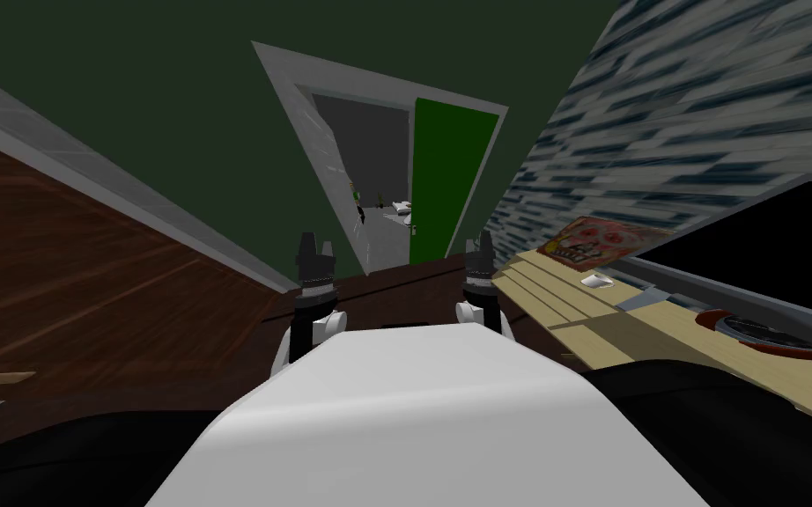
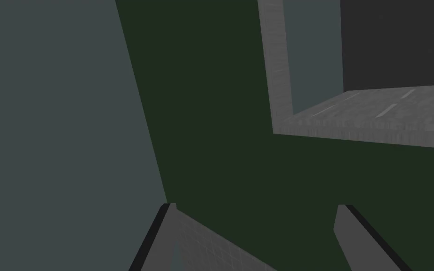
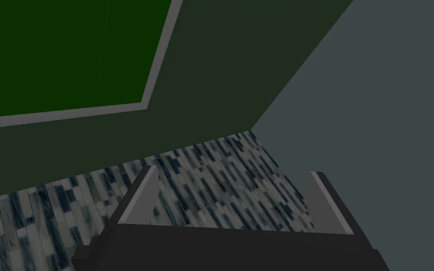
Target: Push the door open
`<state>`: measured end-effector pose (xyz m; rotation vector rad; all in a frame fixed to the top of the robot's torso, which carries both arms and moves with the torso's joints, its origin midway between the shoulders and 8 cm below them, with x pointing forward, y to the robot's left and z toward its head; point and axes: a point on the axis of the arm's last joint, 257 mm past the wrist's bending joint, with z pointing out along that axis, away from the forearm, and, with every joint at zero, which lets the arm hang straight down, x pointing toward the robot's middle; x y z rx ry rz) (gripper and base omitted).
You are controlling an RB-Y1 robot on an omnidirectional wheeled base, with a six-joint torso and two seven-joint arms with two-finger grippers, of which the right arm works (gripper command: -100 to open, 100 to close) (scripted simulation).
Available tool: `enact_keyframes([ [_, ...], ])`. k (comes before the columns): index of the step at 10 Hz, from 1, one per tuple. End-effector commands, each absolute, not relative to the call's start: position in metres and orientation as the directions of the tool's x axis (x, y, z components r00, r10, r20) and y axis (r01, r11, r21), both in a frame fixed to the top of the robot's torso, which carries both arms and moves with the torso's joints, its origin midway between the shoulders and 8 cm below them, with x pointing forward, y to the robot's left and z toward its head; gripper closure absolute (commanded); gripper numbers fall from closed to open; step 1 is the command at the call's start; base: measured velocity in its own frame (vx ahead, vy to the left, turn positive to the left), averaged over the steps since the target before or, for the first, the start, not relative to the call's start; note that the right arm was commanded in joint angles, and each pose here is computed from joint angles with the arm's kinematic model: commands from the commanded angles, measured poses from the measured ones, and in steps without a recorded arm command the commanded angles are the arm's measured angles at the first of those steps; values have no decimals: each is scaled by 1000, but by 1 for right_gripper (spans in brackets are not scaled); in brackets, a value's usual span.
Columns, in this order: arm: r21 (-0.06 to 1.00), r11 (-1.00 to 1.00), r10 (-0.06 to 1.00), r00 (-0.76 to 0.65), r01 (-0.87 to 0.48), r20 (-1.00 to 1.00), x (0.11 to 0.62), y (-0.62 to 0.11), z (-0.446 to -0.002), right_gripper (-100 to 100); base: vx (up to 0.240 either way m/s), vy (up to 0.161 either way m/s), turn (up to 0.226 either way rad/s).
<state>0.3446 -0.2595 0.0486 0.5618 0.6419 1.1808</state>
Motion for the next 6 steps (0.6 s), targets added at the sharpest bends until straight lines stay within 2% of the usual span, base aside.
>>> enact_keyframes([
  [1, 710, 272, 961, 222, -650, -165, 351, -254, 39, -100, 87, -20, -49],
  [6, 740, 230, 973, 157, -632, -168, 370, -240, 13, -100, 173, -15, -33],
])
